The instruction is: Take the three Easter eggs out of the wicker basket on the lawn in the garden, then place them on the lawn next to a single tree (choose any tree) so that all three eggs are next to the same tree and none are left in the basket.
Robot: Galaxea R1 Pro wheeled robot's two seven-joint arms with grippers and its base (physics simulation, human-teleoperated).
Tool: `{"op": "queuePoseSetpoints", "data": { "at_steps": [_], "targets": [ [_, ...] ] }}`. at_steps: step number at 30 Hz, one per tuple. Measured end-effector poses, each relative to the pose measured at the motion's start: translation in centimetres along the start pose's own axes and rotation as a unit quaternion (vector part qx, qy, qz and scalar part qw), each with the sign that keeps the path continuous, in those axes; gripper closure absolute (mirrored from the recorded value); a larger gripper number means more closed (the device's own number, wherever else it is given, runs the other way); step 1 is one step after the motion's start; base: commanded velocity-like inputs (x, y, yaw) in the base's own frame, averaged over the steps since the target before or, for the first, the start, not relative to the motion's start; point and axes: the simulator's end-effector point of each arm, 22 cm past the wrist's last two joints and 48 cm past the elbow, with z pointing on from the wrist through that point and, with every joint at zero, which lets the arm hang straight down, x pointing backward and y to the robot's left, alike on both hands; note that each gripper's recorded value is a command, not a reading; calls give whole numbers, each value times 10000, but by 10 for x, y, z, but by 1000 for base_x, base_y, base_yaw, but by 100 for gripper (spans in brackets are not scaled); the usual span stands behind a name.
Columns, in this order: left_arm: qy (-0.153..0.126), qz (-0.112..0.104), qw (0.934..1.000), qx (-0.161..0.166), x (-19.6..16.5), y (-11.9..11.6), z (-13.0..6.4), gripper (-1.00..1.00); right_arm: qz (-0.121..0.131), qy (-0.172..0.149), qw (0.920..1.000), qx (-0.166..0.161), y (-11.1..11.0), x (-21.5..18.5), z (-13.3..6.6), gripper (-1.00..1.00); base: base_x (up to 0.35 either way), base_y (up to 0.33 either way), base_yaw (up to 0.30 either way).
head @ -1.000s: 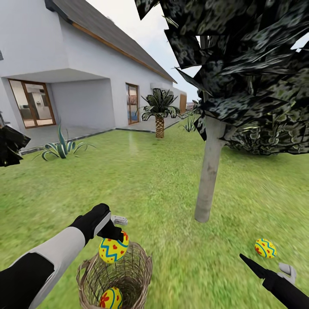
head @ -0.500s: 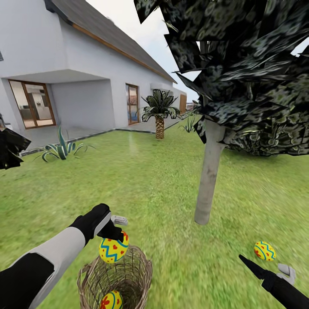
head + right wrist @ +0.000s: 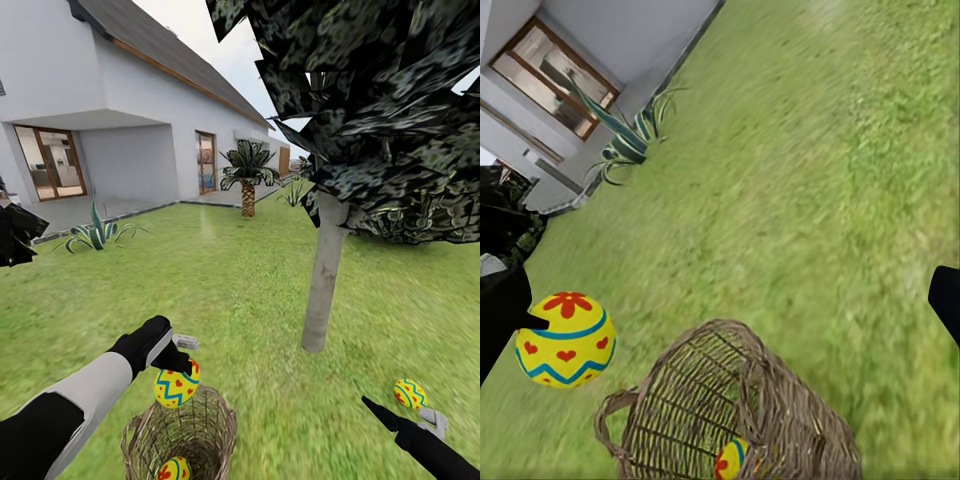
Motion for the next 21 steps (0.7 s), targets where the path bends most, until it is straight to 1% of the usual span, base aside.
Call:
{"op": "queuePoseSetpoints", "data": {
  "at_steps": [5,10,21],
  "targets": [
    [3,2,10000,-7,-3,1,-9,100,5,7,10000,-1,6,-7,-1,-100,0,0,0],
    [4,-7,9999,-110,-6,5,-17,100,8,12,10000,-2,13,-13,-1,-100,0,0,0],
    [3,-9,9999,-148,-13,7,-36,100,20,18,10000,2,26,-28,-3,-100,0,0,0]
  ]
}}
